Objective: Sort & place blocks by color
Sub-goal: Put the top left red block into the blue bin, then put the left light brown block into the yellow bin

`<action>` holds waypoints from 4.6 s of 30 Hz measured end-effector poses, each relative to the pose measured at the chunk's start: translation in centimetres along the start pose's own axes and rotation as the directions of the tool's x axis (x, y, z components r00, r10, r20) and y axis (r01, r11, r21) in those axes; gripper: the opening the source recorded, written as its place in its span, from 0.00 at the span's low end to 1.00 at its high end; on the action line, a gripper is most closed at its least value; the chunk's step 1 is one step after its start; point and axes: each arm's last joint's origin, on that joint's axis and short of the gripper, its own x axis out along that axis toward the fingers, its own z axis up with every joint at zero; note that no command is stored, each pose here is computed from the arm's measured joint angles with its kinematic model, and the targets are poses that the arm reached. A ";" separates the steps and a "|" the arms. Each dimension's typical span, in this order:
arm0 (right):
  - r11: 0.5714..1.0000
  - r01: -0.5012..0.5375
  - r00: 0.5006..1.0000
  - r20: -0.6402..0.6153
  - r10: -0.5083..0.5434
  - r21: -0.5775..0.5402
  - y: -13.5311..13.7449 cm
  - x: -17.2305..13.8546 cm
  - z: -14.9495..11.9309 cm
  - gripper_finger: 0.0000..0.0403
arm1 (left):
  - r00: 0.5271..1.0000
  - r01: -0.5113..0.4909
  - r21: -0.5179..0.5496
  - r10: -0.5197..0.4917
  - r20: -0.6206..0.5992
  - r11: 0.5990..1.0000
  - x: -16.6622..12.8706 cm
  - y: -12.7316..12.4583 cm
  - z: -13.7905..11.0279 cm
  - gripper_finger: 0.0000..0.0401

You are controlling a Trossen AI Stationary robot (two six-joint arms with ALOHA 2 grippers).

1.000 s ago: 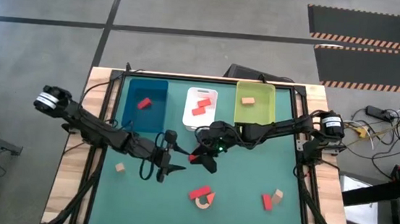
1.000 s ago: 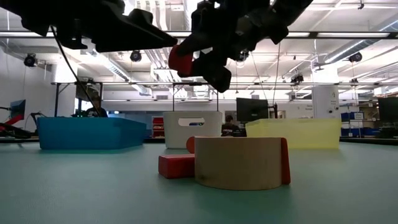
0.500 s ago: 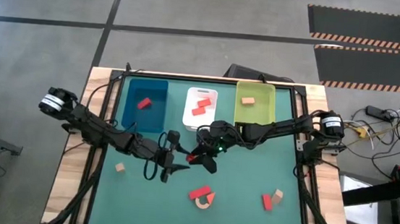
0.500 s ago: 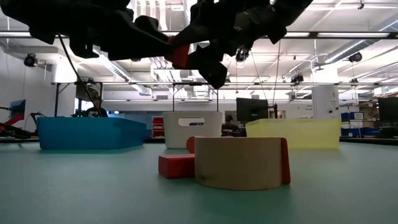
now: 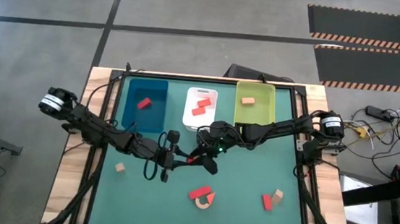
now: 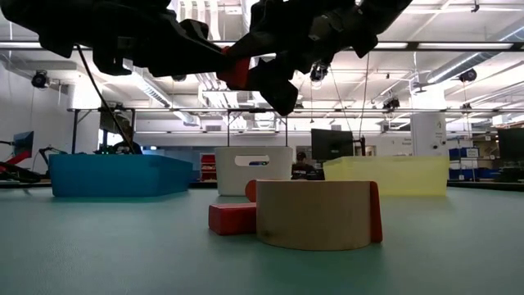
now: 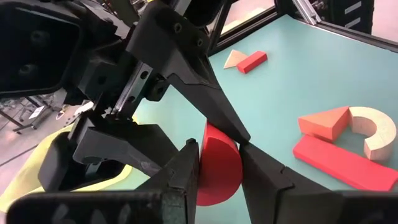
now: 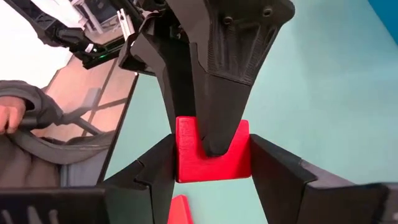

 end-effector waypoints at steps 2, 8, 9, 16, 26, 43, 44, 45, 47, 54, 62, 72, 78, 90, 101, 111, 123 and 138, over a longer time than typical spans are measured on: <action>1.000 0.002 1.000 0.002 -0.002 -0.009 0.0 0.0 0.0 0.46 | 1.000 0.000 -0.005 0.000 0.000 1.000 0.0 0.0 0.0 0.18; 1.000 0.013 1.000 0.003 -0.013 -0.012 -0.4 -0.2 0.1 0.60 | 1.000 0.007 -0.028 -0.007 -0.001 1.000 0.0 0.0 0.0 0.18; 1.000 0.019 1.000 -0.002 -0.019 -0.014 -0.6 -0.2 0.1 0.62 | 1.000 0.006 -0.031 -0.006 -0.002 1.000 0.0 0.0 0.0 0.18; 0.998 0.064 0.995 -0.073 -0.064 -0.005 -1.4 -1.6 0.1 0.72 | 1.000 -0.005 -0.102 0.003 -0.014 0.995 -0.1 0.0 -0.1 0.18; 0.984 0.177 0.960 -0.221 -0.173 -0.006 -0.1 -5.0 -0.4 0.69 | 0.996 -0.014 -0.218 -0.005 -0.085 0.976 -0.8 0.4 0.4 0.18; 0.882 0.419 0.829 -0.305 -0.469 -0.215 0.4 -8.5 -1.1 0.59 | 0.801 -0.423 -0.421 0.114 -0.588 0.802 -7.4 6.9 2.8 0.18; 0.882 0.415 0.834 -0.294 -0.467 -0.225 0.5 -8.4 -1.0 0.59 | 0.767 -0.463 -0.414 0.120 -0.630 0.783 -8.0 7.7 2.6 0.18; 0.882 0.411 0.837 -0.287 -0.466 -0.231 0.5 -8.4 -1.0 0.58 | 0.731 -0.503 -0.403 0.129 -0.670 0.764 -8.5 8.5 2.5 0.18; 0.881 0.407 0.836 -0.290 -0.466 -0.242 0.5 -8.4 -1.0 0.58 | 0.687 -0.565 -0.394 0.149 -0.712 0.725 -9.2 10.2 2.4 0.18; 0.876 0.389 0.836 -0.290 -0.466 -0.286 0.5 -8.4 -1.0 0.58 | 0.547 -0.667 -0.364 0.096 -0.831 0.650 -10.7 15.8 -0.4 0.18; 0.868 0.368 0.838 -0.286 -0.466 -0.334 0.5 -8.4 -1.0 0.57 | 0.387 -0.716 -0.289 0.015 -0.922 0.636 -11.2 20.8 -6.2 0.18; 0.863 0.360 0.840 -0.279 -0.465 -0.355 0.0 -8.1 -1.7 0.57 | 0.299 -0.686 -0.245 -0.041 -0.953 0.685 -9.1 24.1 -13.0 0.18; 0.864 0.360 0.840 -0.281 -0.465 -0.352 0.0 -8.1 -1.8 0.57 | 0.253 -0.651 -0.247 -0.102 -0.962 0.718 -8.3 24.1 -15.0 0.18; 0.870 0.373 0.842 -0.275 -0.464 -0.324 0.0 -8.0 -1.7 0.57 | 0.253 -0.652 -0.242 -0.094 -0.963 0.719 -8.1 24.2 -15.3 0.27; 0.877 0.391 0.842 -0.276 -0.463 -0.280 0.0 -8.0 -1.7 0.57 | 0.273 -0.655 -0.234 -0.064 -0.960 0.718 -8.7 24.2 -14.0 0.28; 0.872 0.378 0.846 -0.266 -0.462 -0.312 0.0 -8.0 -1.6 0.57 | 0.445 -0.735 -0.352 0.020 -0.895 0.579 -10.9 21.0 -5.7 0.28; 0.834 0.331 0.869 -0.202 -0.451 -0.441 0.1 -7.8 -1.0 0.57 | 0.704 -0.628 -0.667 -0.073 -0.707 0.402 -10.2 11.7 1.1 0.28; 0.769 0.287 0.884 -0.153 -0.443 -0.571 0.3 -7.7 -0.3 0.57 | 0.443 -0.852 -0.523 -0.492 -0.749 0.030 -8.9 -2.2 1.6 0.28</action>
